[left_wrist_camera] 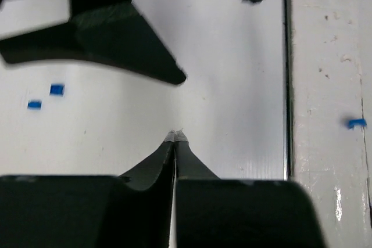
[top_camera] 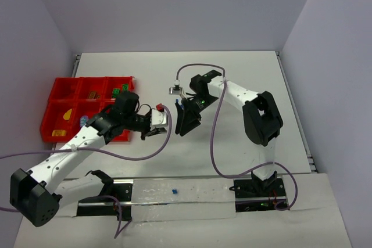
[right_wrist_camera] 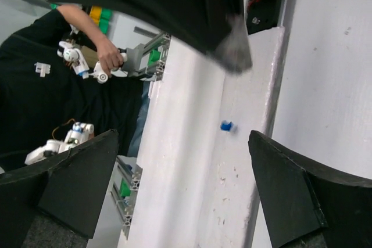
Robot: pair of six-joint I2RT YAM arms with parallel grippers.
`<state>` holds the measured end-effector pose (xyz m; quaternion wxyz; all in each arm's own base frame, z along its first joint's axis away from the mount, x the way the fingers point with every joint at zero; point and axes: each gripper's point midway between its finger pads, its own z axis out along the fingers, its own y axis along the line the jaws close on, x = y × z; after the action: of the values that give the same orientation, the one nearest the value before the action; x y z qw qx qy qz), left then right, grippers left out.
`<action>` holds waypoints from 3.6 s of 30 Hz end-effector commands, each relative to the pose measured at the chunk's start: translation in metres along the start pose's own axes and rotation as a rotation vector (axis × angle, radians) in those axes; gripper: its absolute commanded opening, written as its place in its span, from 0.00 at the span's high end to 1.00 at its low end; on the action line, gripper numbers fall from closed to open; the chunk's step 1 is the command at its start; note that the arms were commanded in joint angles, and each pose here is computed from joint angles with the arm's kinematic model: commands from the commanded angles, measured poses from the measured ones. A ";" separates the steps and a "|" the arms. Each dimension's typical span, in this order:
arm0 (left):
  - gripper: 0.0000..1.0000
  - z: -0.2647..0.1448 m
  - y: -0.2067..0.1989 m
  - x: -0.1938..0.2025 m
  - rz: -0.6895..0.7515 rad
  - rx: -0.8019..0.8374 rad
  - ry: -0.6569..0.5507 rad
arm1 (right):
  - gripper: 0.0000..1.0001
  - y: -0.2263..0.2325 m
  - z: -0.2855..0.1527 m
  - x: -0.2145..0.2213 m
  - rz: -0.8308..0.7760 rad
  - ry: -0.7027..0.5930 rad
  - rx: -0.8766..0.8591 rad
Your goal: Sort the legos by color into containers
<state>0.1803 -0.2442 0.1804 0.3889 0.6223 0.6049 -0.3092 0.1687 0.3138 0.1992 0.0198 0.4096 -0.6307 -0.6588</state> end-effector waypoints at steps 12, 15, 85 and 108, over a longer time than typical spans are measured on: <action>0.50 -0.013 -0.041 0.042 -0.016 0.103 0.198 | 0.00 -0.073 -0.100 -0.004 0.000 -0.195 0.837; 0.55 -0.007 -0.042 0.042 -0.045 0.128 0.195 | 0.02 -0.076 -0.100 0.031 -0.068 -0.099 0.883; 0.53 0.142 0.195 0.068 -1.073 -0.861 0.309 | 0.04 -0.106 -0.229 0.113 0.085 -0.200 1.432; 0.68 0.165 0.189 0.117 -1.118 -0.875 0.430 | 0.04 -0.109 -0.228 0.118 0.094 -0.174 1.420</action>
<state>0.3885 -0.3137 0.0207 0.2656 0.0610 0.9605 -0.0559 0.2575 0.0849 0.0636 -0.2513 0.2388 -0.9307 -0.1166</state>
